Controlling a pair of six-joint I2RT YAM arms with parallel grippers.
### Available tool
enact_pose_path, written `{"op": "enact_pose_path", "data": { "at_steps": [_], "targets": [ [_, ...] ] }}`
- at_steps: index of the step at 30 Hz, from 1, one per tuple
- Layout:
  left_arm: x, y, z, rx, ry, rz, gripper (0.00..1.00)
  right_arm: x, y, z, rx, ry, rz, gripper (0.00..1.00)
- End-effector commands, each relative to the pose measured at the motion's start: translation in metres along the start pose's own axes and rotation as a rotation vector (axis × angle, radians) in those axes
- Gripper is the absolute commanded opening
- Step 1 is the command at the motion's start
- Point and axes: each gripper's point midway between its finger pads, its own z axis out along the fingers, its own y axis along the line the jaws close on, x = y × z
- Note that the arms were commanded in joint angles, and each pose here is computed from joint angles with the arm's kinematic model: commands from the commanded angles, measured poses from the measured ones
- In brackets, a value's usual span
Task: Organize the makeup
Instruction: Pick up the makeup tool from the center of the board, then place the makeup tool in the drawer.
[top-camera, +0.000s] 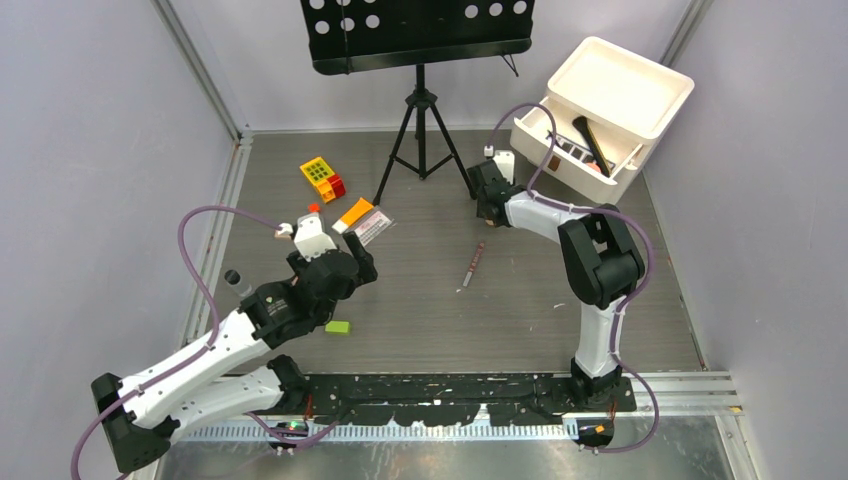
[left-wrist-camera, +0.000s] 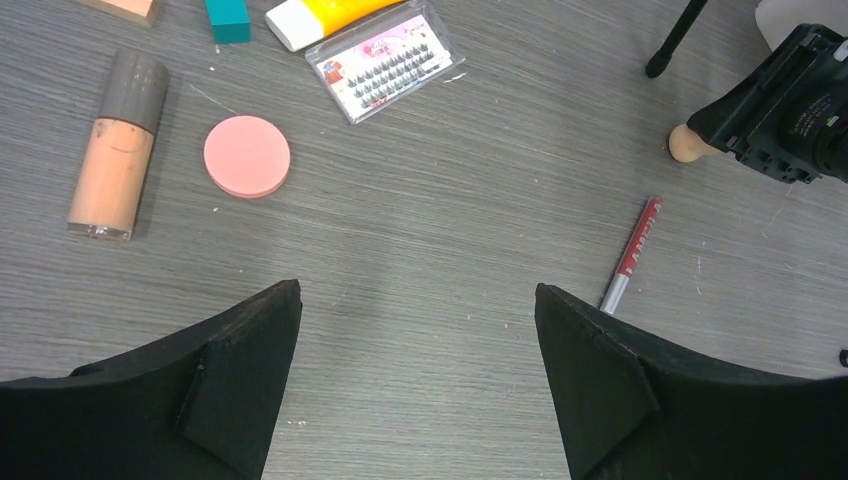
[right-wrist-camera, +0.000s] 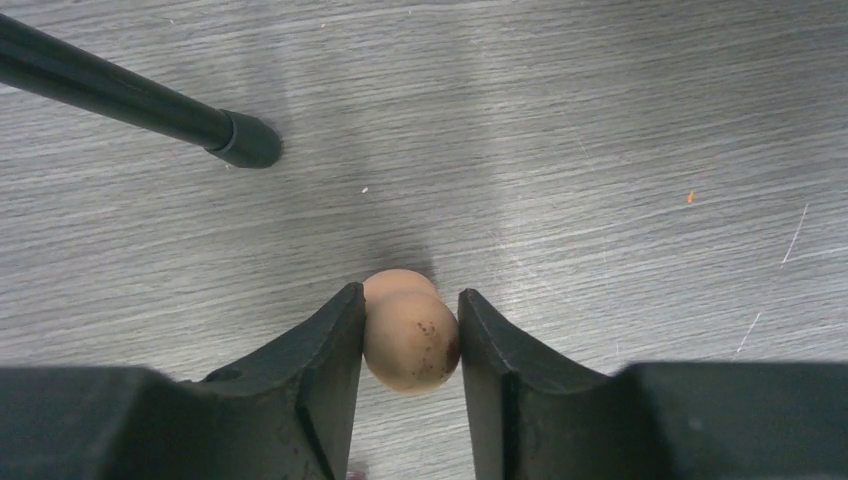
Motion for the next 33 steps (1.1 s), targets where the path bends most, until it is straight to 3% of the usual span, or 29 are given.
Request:
{"op": "enact_pose_path", "data": {
  "at_steps": [1, 10, 19, 25, 28, 33],
  "targets": [
    [-0.007, -0.001, -0.001, -0.001, -0.024, -0.033, 0.89, -0.022, 0.008, -0.005, -0.014, -0.052, 0.04, 0.4],
    [-0.008, 0.003, -0.002, -0.005, -0.033, -0.045, 0.88, -0.063, 0.0, -0.046, -0.041, -0.129, 0.08, 0.33],
    [-0.004, -0.002, 0.001, -0.002, -0.016, -0.04, 0.88, -0.148, -0.02, -0.144, -0.123, -0.305, 0.172, 0.33],
    [-0.003, -0.001, 0.001, 0.0, -0.018, -0.048, 0.88, -0.197, -0.067, -0.209, -0.07, -0.475, 0.245, 0.33],
    [-0.002, -0.002, 0.001, 0.002, -0.015, -0.049, 0.88, -0.213, -0.104, -0.212, 0.029, -0.52, 0.285, 0.34],
    [0.0, -0.005, 0.001, 0.011, -0.001, -0.048, 0.88, -0.227, -0.15, -0.184, 0.05, -0.506, 0.408, 0.34]
  ]
}}
